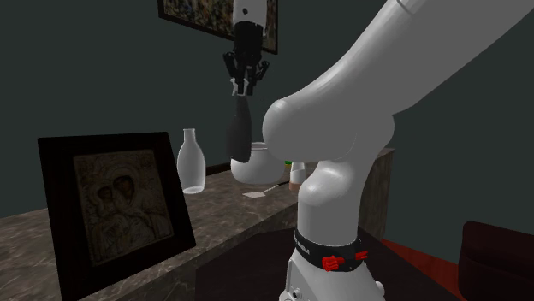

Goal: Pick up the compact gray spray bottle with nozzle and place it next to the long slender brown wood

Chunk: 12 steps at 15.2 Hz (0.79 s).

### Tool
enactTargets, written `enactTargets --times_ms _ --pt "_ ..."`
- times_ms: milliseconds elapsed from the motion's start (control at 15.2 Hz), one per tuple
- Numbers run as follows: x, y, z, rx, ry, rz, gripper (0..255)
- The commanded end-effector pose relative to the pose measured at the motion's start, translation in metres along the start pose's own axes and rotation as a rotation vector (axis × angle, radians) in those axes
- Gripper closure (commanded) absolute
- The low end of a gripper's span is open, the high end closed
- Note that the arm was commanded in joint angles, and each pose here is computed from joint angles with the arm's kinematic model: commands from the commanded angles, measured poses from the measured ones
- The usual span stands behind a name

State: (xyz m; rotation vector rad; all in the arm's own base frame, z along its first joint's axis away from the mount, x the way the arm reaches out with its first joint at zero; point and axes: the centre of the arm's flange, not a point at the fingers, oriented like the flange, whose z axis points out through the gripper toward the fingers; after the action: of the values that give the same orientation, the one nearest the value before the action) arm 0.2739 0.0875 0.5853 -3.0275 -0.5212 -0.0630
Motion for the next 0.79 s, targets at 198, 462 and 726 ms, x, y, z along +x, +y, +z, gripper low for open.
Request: enactTargets --times_ms 198,462,726 --pt "0.001 -0.001 -0.028 0.0 0.0 0.0 255" --pt "0.002 -0.002 -0.049 0.0 0.0 0.0 255" --pt "0.003 -0.003 -0.07 0.0 0.0 0.0 255"
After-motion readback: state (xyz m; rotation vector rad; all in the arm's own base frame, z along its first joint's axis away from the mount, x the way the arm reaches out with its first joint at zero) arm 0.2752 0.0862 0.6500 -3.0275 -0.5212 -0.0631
